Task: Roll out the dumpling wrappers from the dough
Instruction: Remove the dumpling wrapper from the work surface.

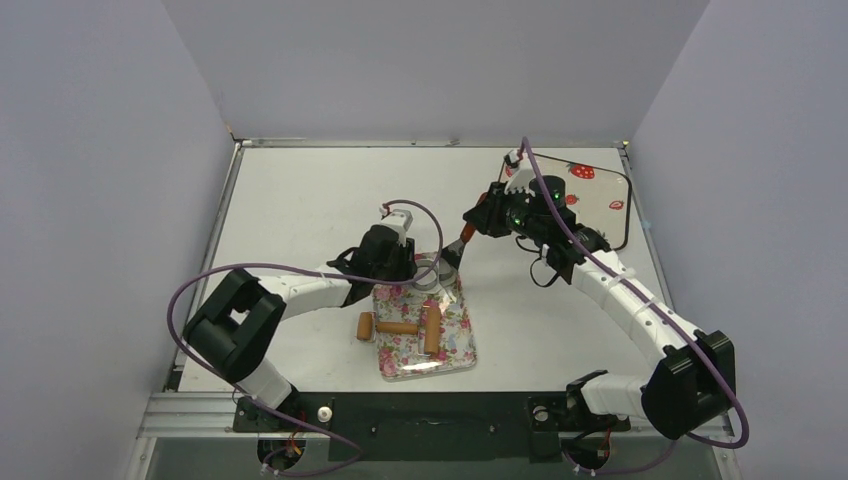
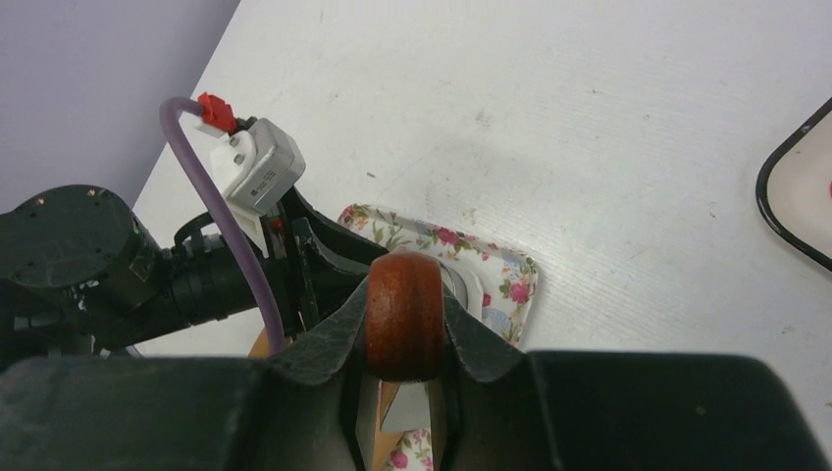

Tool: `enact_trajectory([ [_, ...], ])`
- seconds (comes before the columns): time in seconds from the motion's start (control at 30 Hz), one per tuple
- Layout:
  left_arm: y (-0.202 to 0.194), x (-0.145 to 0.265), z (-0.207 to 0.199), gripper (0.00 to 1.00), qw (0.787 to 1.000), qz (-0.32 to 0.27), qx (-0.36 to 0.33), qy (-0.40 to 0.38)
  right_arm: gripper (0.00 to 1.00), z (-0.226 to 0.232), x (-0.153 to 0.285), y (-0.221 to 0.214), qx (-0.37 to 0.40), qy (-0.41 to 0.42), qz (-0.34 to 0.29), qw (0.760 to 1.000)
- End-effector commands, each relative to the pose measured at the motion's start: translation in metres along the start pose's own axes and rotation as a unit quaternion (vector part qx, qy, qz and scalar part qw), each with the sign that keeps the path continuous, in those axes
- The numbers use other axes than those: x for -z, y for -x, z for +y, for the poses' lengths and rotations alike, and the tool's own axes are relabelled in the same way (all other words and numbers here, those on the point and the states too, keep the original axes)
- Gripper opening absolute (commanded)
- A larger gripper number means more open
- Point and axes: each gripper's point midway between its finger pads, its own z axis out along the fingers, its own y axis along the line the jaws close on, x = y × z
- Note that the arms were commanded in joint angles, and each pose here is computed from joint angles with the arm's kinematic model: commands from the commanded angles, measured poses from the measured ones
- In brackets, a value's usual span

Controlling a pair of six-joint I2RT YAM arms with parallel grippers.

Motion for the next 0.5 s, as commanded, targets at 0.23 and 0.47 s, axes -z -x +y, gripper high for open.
enact_trajectory([
  [0.23,0.007,-0.011,0.006,0.3,0.999,-0.035,-0.021,0.009,0.0,-0.012,0.002,-0.011,0.022,-0.087,-0.016,0.996],
  [0.47,0.001,-0.016,0.004,0.22,0.999,-0.036,-0.037,0.002,0.0,-0.028,0.001,-0.03,-0.001,-0.171,0.009,0.985],
])
